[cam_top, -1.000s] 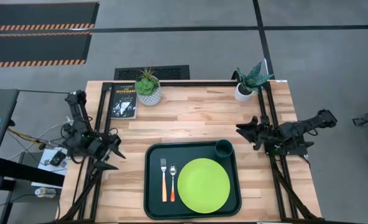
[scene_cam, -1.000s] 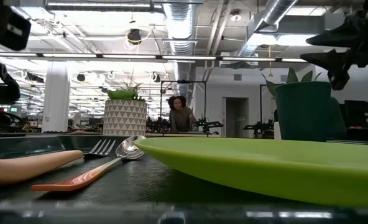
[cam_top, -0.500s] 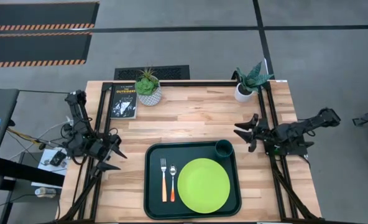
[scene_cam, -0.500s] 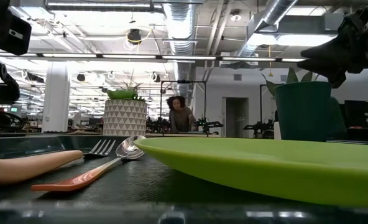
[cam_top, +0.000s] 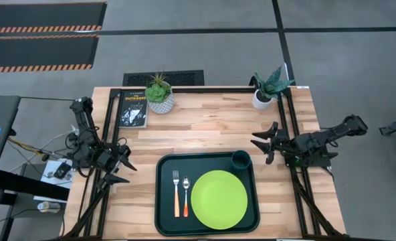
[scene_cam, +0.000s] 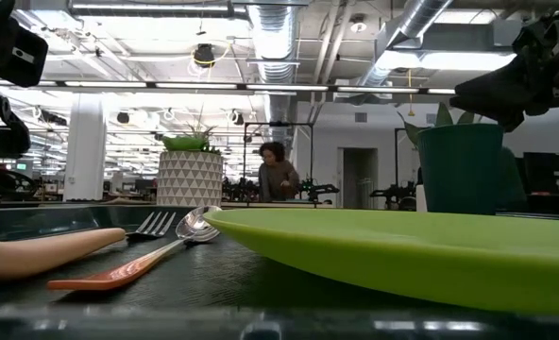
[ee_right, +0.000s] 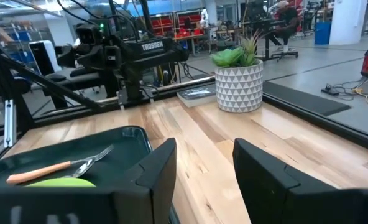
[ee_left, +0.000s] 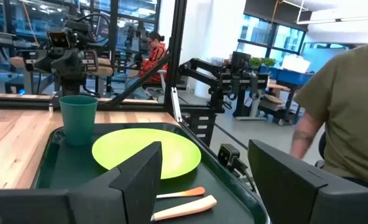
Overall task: Pick and place plate/cup/fork/spoon on tray
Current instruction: Return to Home Position
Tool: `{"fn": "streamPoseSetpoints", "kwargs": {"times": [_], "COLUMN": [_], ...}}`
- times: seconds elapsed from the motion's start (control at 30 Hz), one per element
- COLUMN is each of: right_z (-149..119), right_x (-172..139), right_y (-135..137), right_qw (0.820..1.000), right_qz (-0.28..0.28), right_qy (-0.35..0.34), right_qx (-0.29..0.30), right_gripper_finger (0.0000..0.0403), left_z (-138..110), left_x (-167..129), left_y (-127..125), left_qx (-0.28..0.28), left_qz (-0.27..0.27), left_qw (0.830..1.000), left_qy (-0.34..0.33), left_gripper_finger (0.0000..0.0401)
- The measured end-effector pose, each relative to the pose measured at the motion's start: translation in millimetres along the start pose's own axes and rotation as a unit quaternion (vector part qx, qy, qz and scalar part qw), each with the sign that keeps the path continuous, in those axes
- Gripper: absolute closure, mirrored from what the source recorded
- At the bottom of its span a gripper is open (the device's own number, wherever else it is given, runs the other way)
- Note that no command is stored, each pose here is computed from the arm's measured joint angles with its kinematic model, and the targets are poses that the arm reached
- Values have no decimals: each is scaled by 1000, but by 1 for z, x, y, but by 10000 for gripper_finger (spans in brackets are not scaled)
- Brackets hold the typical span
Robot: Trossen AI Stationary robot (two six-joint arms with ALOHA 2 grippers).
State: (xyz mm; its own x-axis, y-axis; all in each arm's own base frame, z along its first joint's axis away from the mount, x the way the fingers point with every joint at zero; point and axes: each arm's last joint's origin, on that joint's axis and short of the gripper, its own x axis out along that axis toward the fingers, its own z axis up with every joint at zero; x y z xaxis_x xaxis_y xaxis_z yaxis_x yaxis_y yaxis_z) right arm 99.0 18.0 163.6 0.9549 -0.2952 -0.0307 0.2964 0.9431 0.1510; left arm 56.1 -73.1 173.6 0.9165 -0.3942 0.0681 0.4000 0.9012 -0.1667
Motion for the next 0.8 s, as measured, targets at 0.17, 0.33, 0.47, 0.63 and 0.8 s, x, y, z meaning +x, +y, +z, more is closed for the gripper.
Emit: {"fn": "streamPoseSetpoints", "kwargs": {"times": [0.17, 0.33, 0.47, 0.63, 0.8], "right_z": [0, 0, 0, 0, 0], "right_x": [0, 0, 0, 0, 0], "right_y": [0, 0, 0, 0, 0], "right_qw": [1000, 1000, 1000, 1000, 1000], "right_qz": [0, 0, 0, 0, 0], "right_qy": [0, 0, 0, 0, -1], "right_qx": [0, 1, 1, 1, 1], "right_gripper_finger": [218, 222, 223, 220, 218], "left_z": [0, 0, 0, 0, 0], "left_x": [0, 0, 0, 0, 0], "left_y": [0, 0, 0, 0, 0], "left_qx": [0, 0, 0, 0, 0], "left_qz": [0, 0, 0, 0, 0], "left_qw": [1000, 1000, 1000, 1000, 1000], "left_qy": [0, 0, 0, 0, 0], "left_gripper_finger": [172, 172, 172, 172, 172]}}
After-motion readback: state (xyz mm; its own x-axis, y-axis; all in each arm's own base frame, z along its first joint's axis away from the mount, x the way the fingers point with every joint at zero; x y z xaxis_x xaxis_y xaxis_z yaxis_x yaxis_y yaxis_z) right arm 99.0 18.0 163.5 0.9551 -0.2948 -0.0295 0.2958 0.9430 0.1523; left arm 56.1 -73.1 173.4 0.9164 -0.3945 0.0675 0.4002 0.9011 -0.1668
